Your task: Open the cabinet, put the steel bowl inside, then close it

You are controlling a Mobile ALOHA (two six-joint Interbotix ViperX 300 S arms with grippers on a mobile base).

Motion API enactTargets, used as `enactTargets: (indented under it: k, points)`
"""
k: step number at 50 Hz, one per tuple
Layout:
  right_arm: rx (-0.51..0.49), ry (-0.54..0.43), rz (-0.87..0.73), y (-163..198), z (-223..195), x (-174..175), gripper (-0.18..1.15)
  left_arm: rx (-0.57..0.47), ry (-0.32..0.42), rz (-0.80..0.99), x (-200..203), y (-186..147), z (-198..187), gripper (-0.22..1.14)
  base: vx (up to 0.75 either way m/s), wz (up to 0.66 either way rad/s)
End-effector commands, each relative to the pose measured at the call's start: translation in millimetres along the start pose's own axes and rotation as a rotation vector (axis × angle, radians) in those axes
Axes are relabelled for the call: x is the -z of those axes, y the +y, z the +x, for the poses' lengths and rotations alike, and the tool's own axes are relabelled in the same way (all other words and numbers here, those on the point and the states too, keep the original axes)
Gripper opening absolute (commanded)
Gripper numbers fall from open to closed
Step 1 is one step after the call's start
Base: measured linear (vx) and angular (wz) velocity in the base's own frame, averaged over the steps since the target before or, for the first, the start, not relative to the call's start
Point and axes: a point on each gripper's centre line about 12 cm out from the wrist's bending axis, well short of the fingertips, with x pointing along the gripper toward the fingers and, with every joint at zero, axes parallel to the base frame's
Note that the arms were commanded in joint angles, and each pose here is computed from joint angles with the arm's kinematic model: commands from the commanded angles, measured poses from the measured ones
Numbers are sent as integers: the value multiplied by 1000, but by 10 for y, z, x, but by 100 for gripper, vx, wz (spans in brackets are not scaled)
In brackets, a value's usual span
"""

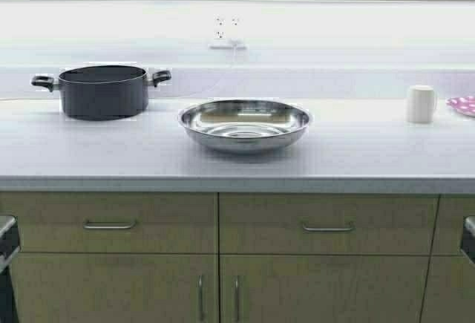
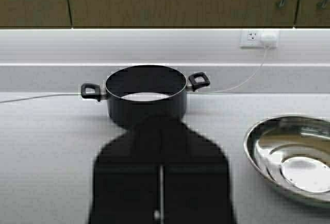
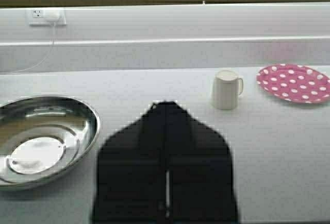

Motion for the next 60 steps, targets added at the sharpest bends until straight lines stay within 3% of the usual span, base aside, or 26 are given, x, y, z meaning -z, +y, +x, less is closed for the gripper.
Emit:
enactTargets:
  k: [1,23,42,46,49,53,55,57,60]
  points:
    - [-4,-28,10,7,3,-87,6,1,-15,-2,-39,-1,17,2,32,2]
    - [-8,-33,9,12,-41,-67,6,1,6,1,58,-1,-21,2,31,6]
    - [-68,-54,1,131,-35,-121,7,2,-55,1,-21,-5,-156,4,22,0]
    - [-119,-77,8,231,-48,-140,22,36,-49,11,-53,-65,-133,19,13,3]
    - [-199,-88,-4,389,-72,-150,50,118,-17,47,-63,-209,-115,50,11,1]
    - [-326,-104,-16,643,-111,-170,96,238,1,59,-112,-431,-118,98,9,0]
    - [-385,-117,-10,767,-120,-200,112,298,-10,57,-147,-547,-118,112,7,-1]
    - [-435,-121,-5,884,-110,-213,112,348,-23,55,-172,-653,-105,111,5,0]
    - [-488,-118,-3,1039,-44,-232,103,411,-45,47,-209,-803,-52,100,4,0]
